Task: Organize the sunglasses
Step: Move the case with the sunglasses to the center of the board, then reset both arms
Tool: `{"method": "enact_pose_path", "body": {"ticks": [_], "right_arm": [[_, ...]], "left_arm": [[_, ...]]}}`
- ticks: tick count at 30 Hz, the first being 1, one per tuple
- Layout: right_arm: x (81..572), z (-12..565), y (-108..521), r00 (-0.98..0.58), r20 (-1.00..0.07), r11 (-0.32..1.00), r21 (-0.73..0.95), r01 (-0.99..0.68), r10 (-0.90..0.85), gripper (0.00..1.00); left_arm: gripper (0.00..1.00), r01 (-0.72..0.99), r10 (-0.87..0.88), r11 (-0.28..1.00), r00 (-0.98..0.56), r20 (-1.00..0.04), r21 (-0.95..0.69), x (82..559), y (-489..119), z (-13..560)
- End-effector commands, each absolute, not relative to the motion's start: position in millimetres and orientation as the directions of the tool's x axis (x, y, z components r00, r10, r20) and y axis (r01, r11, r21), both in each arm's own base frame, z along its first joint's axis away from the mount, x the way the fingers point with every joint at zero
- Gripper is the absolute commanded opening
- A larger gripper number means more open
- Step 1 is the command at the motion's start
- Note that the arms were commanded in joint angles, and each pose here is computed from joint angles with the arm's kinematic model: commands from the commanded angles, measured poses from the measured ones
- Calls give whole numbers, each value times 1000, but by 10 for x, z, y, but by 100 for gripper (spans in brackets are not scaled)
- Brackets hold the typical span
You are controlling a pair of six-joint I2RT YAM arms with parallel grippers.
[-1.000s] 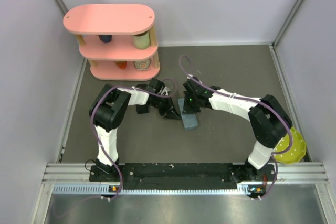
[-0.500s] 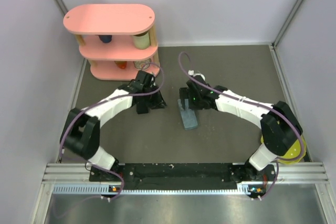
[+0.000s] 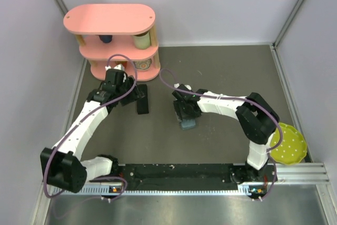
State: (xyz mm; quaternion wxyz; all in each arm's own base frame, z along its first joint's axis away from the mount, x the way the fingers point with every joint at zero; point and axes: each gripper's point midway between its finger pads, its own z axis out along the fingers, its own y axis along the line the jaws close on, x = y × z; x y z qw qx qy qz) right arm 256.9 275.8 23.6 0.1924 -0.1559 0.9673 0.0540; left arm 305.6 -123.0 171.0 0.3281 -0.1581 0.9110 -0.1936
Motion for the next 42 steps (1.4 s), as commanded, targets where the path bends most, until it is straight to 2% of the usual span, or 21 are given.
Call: {"method": "enact_pose_path", "body": {"ticks": [1,7,9,10,15,18,21,22,27,28,31,32,33,35,38,42], "right_arm": [[2734,368,3126,-877,-434,956,103,-275,-206,31],[3077,505,3679,-857,-501,956,171,-236,-122,27],[3195,391,3784,-862,-499,965,172,-199,-89,27],[3300,506,3926,-850,-523,959,202,-197,-64,27],[3563,313,4273,-848,-528,956,225,-188,-43,32],[3694,338,4388,-832,-553,955,226,-195,-39,45],[3745,602,4376,-809,-587,952,238,-192,-16,77],[3738,668,4329,-803,-596,954,233,-187,-11,98],[3782,1408,4111,-711,-703,955,223,-197,17,99],[3757,1707,4062,-680,-733,947,237,-216,29,99],[3658,1959,3800,-642,-767,954,207,-215,22,99],[3609,2287,3617,-596,-801,955,219,-199,59,99],[3523,2162,3444,-605,-796,967,180,-180,36,99],[3408,2476,3092,-542,-836,974,180,-136,79,99],[3203,2402,2606,-522,-850,989,130,-76,71,99],[2736,2663,2115,-499,-856,967,225,-122,137,99]], "left_arm": [[61,-162,-388,903,-705,-594,-398,2992,-1005,1843],[62,-198,-393,912,-676,-623,-360,2910,-812,1953],[63,-203,-392,913,-675,-625,-354,2884,-782,1959],[64,-209,-394,913,-677,-622,-351,2854,-763,1955],[68,-218,-392,915,-683,-616,-340,2762,-718,1922],[72,-215,-394,913,-687,-610,-348,2723,-721,1914],[77,-204,-388,916,-676,-627,-346,2719,-702,1970],[78,-201,-387,917,-666,-638,-346,2735,-693,2016],[94,-192,-368,926,-641,-674,-324,2763,-639,2165],[98,-193,-369,927,-626,-687,-322,2779,-618,2244],[99,-192,-349,936,-611,-711,-294,2794,-562,2345],[98,-184,-335,941,-612,-717,-282,2786,-549,2375],[98,-174,-328,944,-601,-728,-281,2795,-547,2456],[98,-156,-302,953,-601,-740,-261,2768,-528,2512],[98,-116,-265,963,-567,-780,-243,2746,-508,2690],[98,-40,-224,970,-512,-829,-238,2639,-522,2957]]}}
